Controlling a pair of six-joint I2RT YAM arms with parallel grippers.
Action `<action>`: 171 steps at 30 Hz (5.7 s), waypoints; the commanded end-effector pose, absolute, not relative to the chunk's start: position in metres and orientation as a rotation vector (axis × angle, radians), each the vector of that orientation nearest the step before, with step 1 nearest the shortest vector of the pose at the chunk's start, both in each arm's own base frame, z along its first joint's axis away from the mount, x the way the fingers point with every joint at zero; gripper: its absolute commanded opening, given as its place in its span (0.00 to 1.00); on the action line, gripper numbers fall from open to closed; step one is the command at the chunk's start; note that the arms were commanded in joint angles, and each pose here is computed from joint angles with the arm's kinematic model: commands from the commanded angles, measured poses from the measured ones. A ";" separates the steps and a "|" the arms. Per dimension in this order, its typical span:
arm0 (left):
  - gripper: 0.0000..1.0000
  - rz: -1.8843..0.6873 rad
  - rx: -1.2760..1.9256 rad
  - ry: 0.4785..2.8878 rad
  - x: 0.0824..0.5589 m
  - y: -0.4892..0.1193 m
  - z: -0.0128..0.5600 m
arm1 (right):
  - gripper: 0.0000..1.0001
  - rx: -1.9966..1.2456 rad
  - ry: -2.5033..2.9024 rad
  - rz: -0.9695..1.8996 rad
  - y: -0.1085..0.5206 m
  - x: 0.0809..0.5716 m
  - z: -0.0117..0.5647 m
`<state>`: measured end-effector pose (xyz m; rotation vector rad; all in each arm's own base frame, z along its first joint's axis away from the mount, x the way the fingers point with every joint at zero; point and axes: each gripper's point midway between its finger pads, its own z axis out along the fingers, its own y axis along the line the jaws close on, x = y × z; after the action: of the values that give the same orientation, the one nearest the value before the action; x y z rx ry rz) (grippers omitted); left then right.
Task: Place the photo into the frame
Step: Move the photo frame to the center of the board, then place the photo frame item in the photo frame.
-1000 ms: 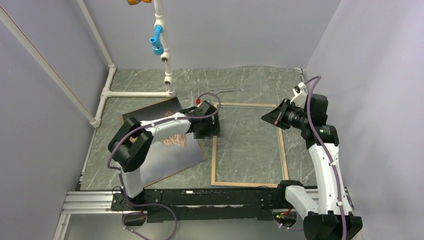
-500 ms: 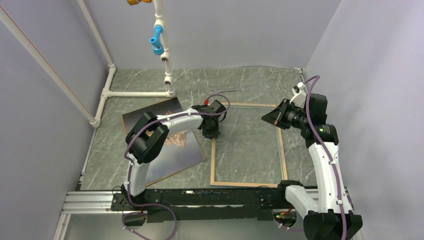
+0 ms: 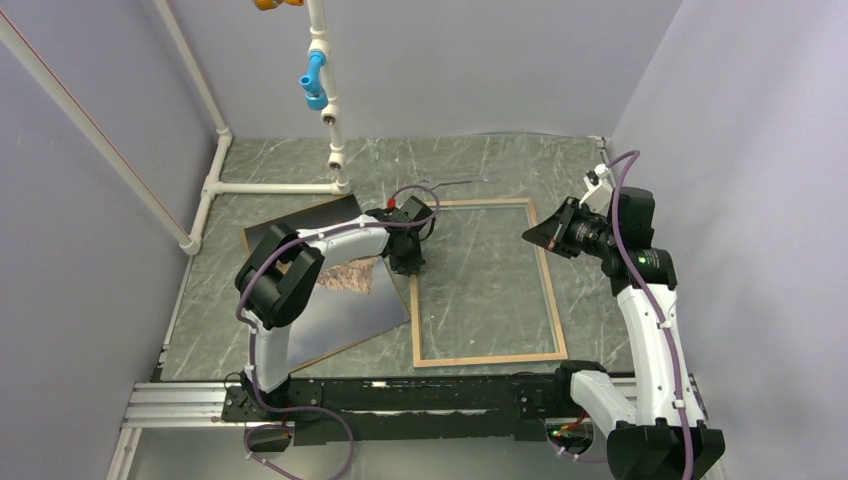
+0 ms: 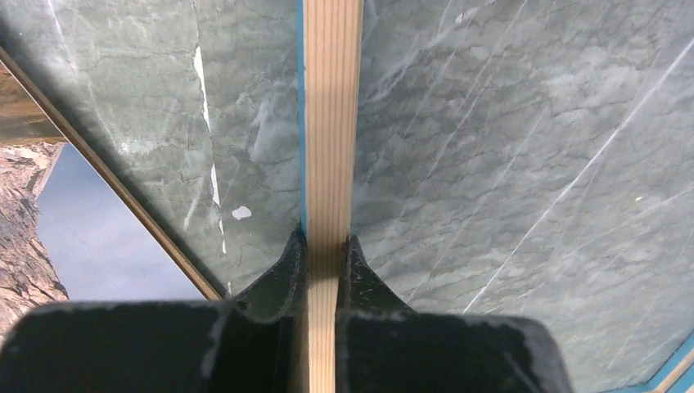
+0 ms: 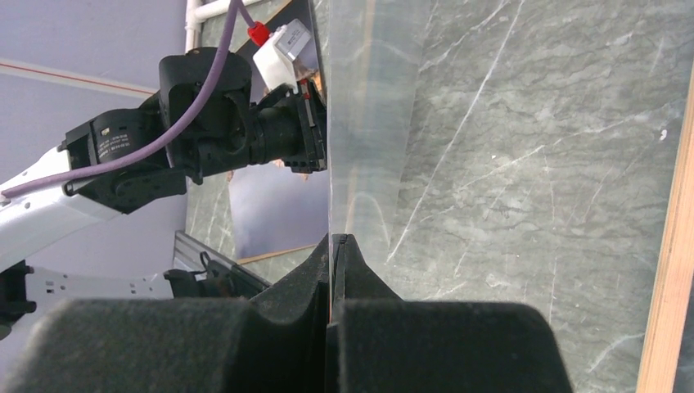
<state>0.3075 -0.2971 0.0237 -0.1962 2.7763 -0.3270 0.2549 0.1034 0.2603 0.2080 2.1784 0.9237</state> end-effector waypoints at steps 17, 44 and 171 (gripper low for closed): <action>0.76 -0.780 -0.100 2.633 0.270 -0.301 0.077 | 0.00 0.078 2.005 1.160 0.129 0.256 0.282; 0.49 -0.621 -0.117 2.650 0.247 -0.266 0.062 | 0.00 0.184 1.980 1.179 0.127 0.268 0.260; 0.29 -0.338 -0.021 2.835 0.241 -0.271 0.019 | 0.39 0.313 2.319 1.033 0.111 0.272 0.144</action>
<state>0.2401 -0.2704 0.0238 -0.0482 2.8247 -0.3734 0.2711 0.1088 0.1459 0.3584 2.3041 1.0280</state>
